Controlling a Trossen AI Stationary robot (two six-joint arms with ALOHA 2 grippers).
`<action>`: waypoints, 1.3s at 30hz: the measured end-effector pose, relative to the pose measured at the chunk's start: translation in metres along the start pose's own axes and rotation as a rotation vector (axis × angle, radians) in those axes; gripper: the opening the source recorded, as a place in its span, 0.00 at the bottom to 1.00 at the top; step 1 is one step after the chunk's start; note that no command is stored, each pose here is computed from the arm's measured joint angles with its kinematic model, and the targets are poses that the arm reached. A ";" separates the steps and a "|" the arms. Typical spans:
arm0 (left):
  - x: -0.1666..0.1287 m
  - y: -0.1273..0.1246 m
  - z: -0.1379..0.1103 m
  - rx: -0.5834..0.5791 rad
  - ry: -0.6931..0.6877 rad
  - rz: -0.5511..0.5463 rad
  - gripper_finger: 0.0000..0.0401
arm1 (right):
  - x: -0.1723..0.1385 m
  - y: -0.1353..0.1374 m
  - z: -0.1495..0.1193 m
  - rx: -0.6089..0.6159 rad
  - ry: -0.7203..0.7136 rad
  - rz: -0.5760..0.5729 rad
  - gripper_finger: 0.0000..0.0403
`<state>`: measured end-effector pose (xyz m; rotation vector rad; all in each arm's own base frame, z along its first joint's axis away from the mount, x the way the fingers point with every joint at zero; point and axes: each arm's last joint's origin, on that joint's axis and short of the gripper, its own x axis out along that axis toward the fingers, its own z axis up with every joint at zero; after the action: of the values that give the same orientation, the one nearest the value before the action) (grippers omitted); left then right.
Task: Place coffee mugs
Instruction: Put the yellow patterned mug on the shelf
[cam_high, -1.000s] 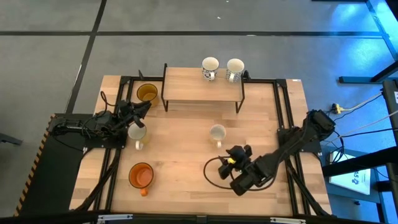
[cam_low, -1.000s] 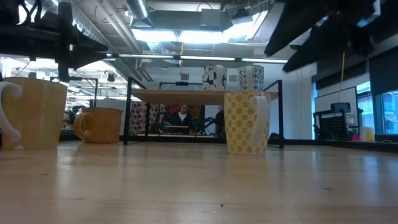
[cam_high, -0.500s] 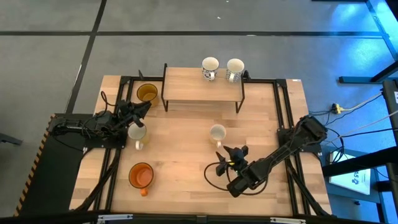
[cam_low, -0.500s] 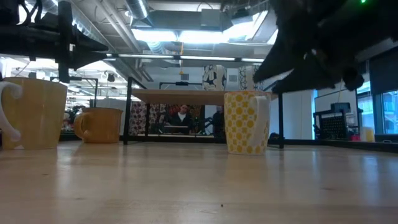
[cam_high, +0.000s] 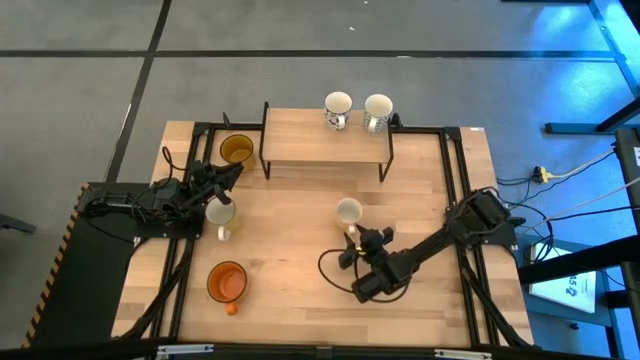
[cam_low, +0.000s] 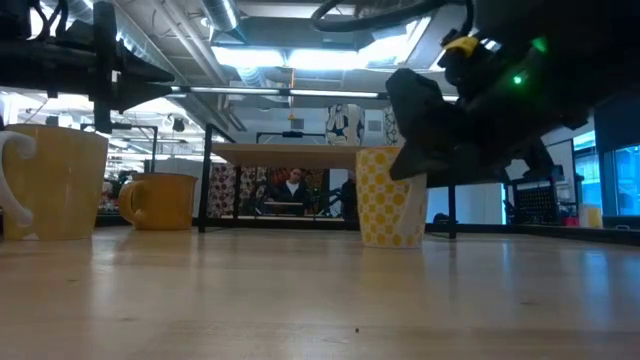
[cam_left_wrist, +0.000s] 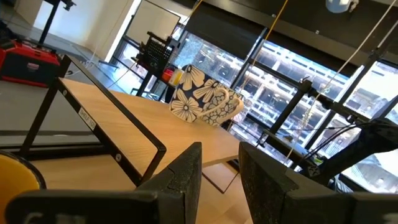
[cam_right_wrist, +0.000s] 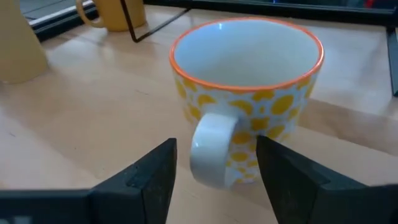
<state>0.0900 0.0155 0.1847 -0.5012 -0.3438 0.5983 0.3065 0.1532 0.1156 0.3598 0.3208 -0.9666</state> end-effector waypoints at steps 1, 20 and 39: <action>0.000 0.000 0.000 0.000 0.000 0.000 0.25 | 0.000 0.000 0.000 0.002 0.004 0.001 0.49; 0.000 0.000 0.000 0.004 0.000 0.000 0.25 | 0.003 0.009 0.008 -0.065 0.062 -0.002 0.08; -0.001 -0.008 -0.003 -0.004 0.115 -0.268 0.25 | 0.032 0.077 0.120 -0.119 0.099 0.085 0.00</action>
<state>0.0937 0.0082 0.1866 -0.4813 -0.2964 0.3079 0.4013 0.1175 0.2208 0.3107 0.4474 -0.8441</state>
